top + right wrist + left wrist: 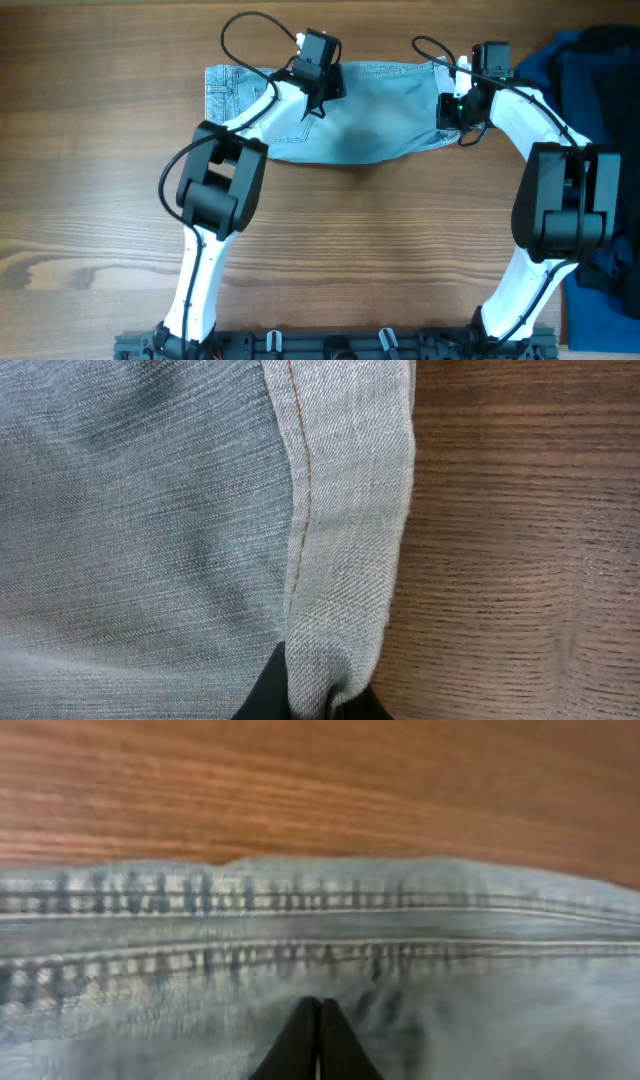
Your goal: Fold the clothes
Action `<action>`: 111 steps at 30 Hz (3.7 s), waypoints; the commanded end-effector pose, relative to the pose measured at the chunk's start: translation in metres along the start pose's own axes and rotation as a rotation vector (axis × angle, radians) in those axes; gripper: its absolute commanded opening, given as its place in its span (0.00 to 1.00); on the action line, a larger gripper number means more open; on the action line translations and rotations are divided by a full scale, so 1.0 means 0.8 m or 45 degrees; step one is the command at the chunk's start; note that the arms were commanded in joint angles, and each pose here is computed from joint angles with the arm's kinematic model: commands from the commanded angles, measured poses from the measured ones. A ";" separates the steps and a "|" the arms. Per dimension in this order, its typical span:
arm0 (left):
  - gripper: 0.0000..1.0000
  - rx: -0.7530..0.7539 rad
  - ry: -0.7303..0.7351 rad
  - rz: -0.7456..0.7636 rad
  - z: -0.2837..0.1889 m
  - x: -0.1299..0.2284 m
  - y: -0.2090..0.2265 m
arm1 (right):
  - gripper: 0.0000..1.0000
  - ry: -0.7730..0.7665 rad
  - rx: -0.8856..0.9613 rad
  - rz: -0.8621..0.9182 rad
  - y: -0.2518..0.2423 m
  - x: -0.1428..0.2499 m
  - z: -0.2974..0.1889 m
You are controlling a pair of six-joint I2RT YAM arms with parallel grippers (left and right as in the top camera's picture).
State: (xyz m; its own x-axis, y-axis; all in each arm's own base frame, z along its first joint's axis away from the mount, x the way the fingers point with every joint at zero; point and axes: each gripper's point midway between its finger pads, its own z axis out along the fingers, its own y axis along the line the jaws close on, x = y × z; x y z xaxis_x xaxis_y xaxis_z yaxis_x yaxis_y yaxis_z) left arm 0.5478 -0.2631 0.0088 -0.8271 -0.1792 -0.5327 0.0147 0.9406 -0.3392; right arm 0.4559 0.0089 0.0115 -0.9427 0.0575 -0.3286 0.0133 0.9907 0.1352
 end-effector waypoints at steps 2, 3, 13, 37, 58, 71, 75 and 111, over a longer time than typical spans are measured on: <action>0.07 0.005 -0.075 -0.012 0.002 -0.021 -0.001 | 0.04 -0.041 -0.036 -0.003 0.006 -0.007 -0.012; 0.06 0.011 -0.094 -0.018 -0.003 -0.031 -0.002 | 0.04 -0.070 -0.086 -0.013 0.015 -0.014 -0.014; 0.05 -0.044 -0.373 -0.200 -0.203 -0.190 0.078 | 0.04 -0.444 -0.228 -0.102 0.055 -0.088 -0.125; 0.05 -0.495 -0.004 -0.581 -0.303 -0.114 0.321 | 0.04 -0.655 -0.763 -0.561 0.397 -0.042 -0.190; 0.10 -0.547 0.129 -0.632 -0.308 -0.079 0.336 | 0.04 -0.586 -0.948 -0.560 0.507 0.020 -0.035; 0.11 -0.546 0.129 -0.632 -0.308 -0.080 0.336 | 0.04 -0.603 -1.101 -0.479 0.543 0.016 -0.070; 0.11 -0.542 0.130 -0.633 -0.307 -0.079 0.335 | 0.04 -0.603 -1.078 -0.474 0.543 0.019 -0.064; 0.18 -0.166 0.248 -0.593 -0.282 -0.073 0.236 | 1.00 -0.378 -0.623 -0.185 0.280 -0.055 -0.148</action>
State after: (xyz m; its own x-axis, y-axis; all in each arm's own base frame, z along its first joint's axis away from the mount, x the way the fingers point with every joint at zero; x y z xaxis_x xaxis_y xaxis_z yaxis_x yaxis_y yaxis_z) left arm 0.4787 0.0000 0.1583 -0.8000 -0.5734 -0.1764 -0.4387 0.7597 -0.4800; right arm 0.4555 0.2456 0.1891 -0.7522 0.0208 -0.6586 -0.4039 0.7752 0.4858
